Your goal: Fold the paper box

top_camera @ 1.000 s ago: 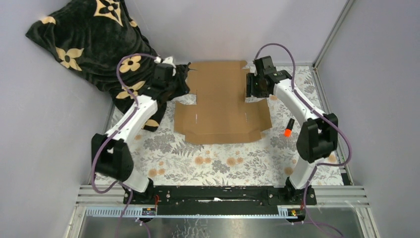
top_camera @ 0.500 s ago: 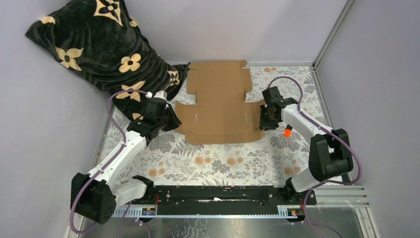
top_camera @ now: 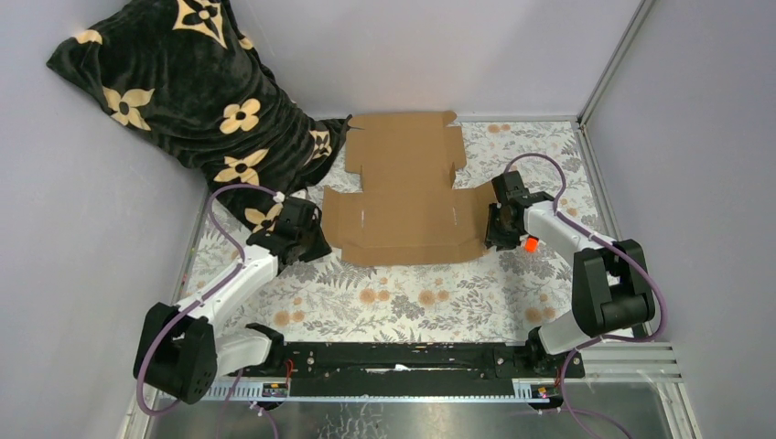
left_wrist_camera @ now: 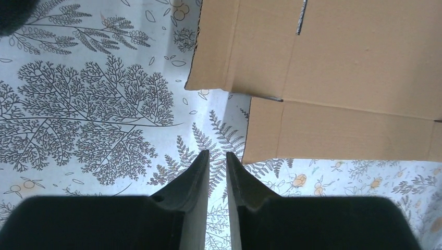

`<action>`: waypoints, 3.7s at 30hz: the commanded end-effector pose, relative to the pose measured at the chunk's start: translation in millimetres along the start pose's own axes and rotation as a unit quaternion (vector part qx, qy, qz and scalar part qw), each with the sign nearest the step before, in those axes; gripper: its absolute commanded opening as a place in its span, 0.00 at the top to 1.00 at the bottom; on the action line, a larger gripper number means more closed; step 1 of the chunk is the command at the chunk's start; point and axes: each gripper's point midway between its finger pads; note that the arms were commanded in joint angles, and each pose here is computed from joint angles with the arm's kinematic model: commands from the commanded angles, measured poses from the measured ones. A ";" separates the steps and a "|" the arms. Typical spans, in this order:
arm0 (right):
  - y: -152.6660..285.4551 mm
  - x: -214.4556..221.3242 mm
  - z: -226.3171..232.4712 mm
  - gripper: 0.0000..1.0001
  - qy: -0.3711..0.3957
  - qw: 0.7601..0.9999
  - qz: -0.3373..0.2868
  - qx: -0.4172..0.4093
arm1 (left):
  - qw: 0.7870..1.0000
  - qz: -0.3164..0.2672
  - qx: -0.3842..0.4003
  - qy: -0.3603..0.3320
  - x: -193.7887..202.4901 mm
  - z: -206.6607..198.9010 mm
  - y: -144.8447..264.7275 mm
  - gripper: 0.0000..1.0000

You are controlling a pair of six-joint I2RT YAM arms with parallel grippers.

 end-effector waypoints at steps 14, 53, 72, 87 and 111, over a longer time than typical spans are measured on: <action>-6.7 -4.5 5.0 0.64 0.000 1.000 -0.010 -0.016 | 1.000 0.007 -0.006 0.000 12.0 -11.9 -37.8 0.77; 16.9 -23.0 40.6 0.64 0.028 0.995 -0.035 -0.084 | 0.999 0.010 0.016 -0.039 17.2 -67.2 -43.4 0.79; 14.5 -20.4 77.4 0.63 0.060 0.993 -0.033 -0.092 | 0.998 0.022 0.015 -0.056 34.8 -85.5 -51.4 0.78; 2.4 -5.8 101.6 0.63 0.080 0.992 -0.018 -0.097 | 0.997 0.031 0.013 -0.065 50.3 -90.4 -59.6 0.70; -25.7 21.1 106.3 0.61 0.109 0.994 0.004 -0.032 | 0.996 0.045 -0.008 -0.079 77.1 -81.3 -80.0 0.67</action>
Point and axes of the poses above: each gripper's point midway between its finger pads, its own y axis back along the fingers, its own z axis along the line the jaws close on, x = y × z, and after that the axes turned 11 degrees about y, right-handed
